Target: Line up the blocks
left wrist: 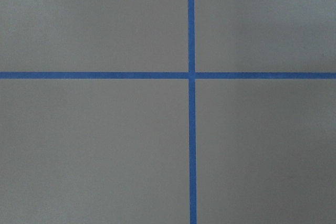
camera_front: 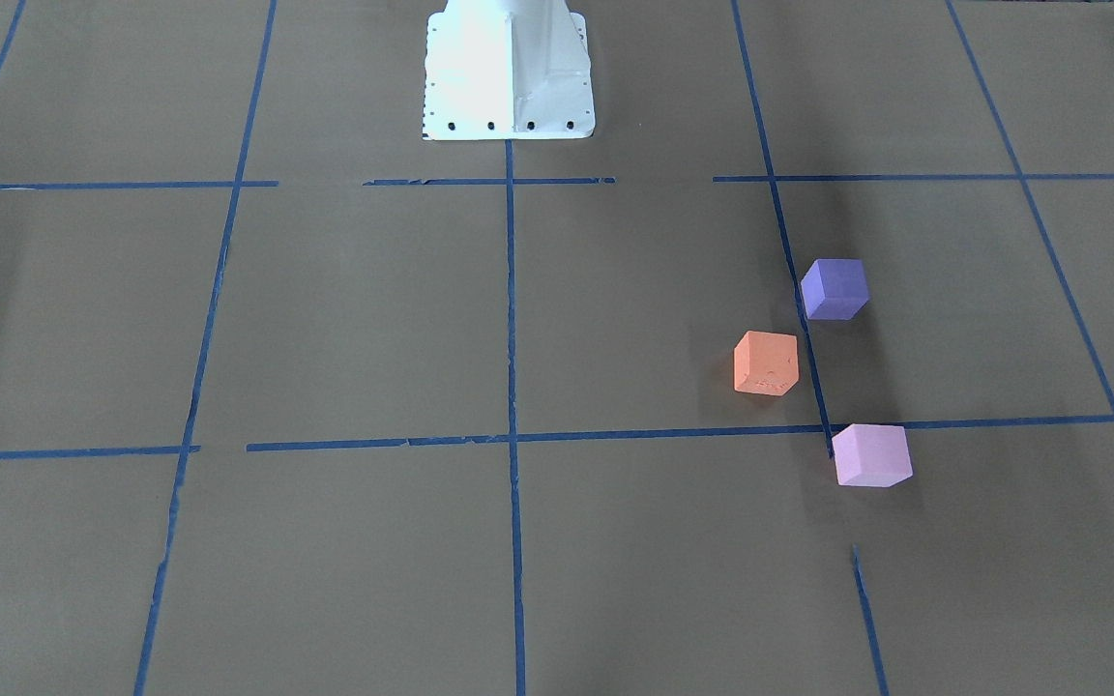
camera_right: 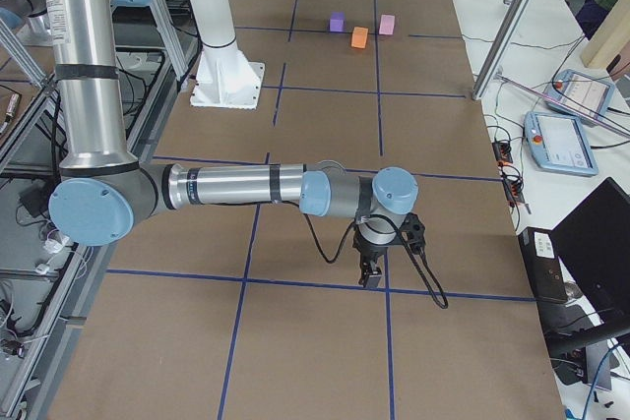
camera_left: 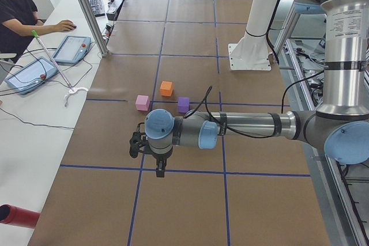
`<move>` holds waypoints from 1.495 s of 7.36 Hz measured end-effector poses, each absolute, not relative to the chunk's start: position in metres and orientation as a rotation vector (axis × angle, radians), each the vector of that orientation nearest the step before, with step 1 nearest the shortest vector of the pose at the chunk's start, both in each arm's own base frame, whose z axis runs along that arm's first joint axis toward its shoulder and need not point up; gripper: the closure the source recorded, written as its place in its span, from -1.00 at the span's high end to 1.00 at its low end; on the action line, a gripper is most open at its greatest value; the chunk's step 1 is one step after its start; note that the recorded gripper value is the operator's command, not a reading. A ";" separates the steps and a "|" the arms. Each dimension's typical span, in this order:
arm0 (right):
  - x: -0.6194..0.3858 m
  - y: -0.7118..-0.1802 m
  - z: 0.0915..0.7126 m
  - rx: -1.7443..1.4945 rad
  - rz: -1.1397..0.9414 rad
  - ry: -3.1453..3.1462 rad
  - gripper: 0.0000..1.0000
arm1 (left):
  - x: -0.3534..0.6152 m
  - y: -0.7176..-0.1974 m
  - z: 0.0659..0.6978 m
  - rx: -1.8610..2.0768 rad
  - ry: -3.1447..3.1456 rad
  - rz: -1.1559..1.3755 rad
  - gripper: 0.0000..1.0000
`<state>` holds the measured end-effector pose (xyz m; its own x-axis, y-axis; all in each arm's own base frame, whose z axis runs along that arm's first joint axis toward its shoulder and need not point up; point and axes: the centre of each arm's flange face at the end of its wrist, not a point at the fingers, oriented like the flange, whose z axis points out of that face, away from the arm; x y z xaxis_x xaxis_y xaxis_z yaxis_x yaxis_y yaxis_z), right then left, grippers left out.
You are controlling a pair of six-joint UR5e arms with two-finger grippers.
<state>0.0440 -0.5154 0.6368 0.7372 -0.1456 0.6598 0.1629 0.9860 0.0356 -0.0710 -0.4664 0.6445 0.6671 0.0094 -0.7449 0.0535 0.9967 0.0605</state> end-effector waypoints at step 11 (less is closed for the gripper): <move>0.044 -0.515 0.637 -0.025 -0.169 -0.722 1.00 | 0.089 -0.530 0.512 0.079 0.840 0.059 1.00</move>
<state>0.0440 -0.5154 0.6368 0.7372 -0.1456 0.6598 0.1629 0.9860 0.0356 0.0885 -0.5299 0.5116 0.6661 0.0836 -0.7411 -0.0209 0.9954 0.0934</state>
